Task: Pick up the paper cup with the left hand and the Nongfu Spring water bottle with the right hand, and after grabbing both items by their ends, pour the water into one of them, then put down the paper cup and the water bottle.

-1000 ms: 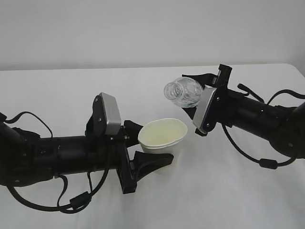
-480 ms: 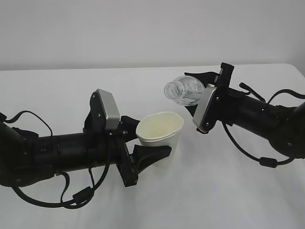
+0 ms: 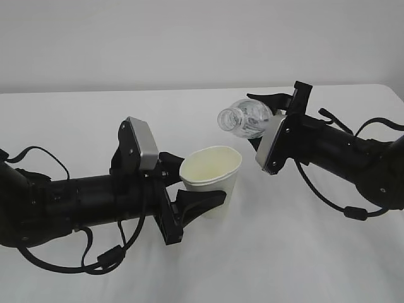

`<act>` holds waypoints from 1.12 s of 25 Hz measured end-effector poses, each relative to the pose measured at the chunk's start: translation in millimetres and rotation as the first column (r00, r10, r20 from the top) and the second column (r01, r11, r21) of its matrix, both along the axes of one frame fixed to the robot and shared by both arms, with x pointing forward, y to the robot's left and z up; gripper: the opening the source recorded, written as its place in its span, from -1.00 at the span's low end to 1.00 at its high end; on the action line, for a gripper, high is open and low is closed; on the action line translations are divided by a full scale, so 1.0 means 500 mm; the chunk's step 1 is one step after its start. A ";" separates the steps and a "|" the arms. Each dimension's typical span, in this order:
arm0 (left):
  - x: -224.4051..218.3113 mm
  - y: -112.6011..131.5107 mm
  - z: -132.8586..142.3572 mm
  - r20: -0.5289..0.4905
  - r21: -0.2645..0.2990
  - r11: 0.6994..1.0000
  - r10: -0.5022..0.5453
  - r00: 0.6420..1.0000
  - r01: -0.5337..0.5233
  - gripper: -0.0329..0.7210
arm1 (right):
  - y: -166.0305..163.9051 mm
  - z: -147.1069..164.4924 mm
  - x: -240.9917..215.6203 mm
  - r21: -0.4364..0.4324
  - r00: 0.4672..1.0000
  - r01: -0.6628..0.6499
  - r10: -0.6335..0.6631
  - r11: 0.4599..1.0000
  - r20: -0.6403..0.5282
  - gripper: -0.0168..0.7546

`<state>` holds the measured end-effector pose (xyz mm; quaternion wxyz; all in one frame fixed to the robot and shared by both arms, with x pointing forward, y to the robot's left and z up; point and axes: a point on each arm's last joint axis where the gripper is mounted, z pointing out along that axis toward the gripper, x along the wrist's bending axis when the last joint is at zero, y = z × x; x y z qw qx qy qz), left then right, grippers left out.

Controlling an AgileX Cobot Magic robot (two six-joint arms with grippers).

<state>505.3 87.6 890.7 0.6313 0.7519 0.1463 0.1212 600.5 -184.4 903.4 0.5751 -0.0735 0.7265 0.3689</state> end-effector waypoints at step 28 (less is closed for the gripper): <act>0.010 0.005 -0.001 0.005 0.009 0.998 0.061 0.998 -0.061 0.24 | -0.002 0.015 0.001 -0.046 0.998 0.013 -0.010 0.999 0.063 0.28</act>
